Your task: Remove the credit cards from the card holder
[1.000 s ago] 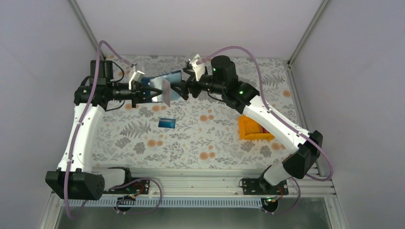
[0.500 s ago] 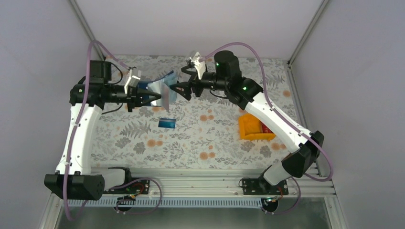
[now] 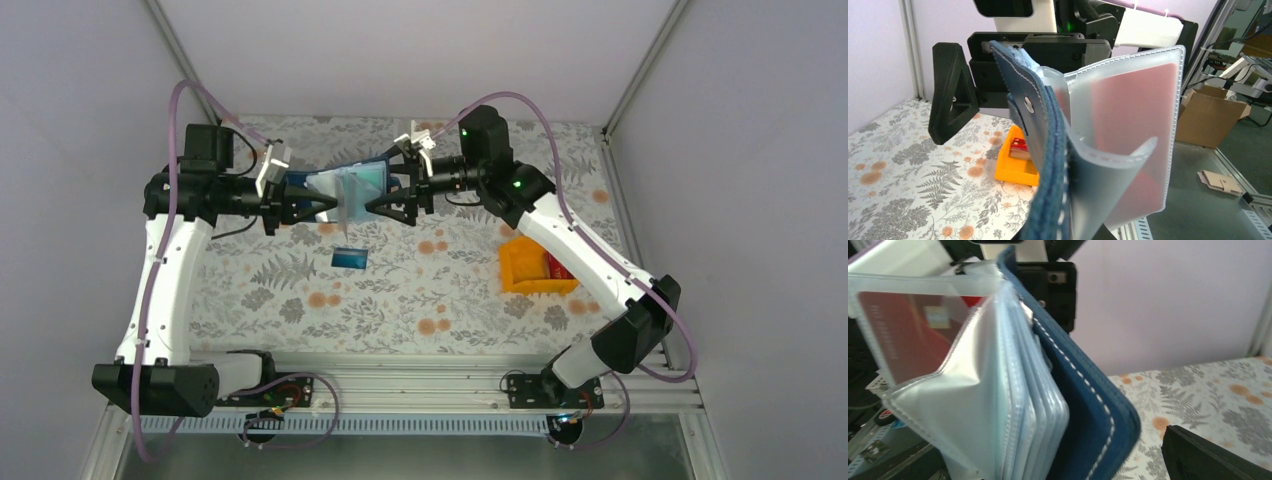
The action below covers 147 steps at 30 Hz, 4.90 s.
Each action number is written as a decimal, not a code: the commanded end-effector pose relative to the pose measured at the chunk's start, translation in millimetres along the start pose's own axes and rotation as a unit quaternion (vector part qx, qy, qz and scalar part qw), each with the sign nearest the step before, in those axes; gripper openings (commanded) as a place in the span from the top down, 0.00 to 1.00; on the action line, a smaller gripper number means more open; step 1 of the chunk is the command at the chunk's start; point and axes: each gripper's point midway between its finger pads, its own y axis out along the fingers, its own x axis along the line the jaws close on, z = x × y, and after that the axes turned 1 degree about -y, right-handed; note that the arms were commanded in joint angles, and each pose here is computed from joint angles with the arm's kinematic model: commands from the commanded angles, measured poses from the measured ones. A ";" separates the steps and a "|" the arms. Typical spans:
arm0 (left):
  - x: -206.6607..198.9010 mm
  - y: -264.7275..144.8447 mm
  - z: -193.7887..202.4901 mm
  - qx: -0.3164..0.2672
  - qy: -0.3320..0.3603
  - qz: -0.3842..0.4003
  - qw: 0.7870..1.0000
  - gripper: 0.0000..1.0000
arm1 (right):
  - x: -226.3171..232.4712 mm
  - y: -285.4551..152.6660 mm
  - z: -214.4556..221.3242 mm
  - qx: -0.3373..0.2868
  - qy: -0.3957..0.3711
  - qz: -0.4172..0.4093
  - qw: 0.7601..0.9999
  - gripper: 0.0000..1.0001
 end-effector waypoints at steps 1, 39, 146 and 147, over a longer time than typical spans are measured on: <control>-9.3 -0.6 -16.2 -0.027 0.030 0.029 0.999 0.98 | 22.6 5.8 -17.5 -0.024 -0.035 -0.070 0.997 0.00; 125.9 -30.5 43.3 0.087 -0.082 -0.302 0.946 0.00 | -145.6 -38.0 31.6 0.088 0.156 0.417 0.891 0.96; 29.6 -9.0 10.6 0.005 -0.032 -0.059 0.998 0.86 | 1.0 34.9 6.3 0.018 0.017 -0.070 0.997 0.96; 28.7 -8.8 10.9 0.004 -0.032 -0.056 0.998 0.83 | -0.6 34.7 7.3 0.019 0.017 -0.067 0.997 0.96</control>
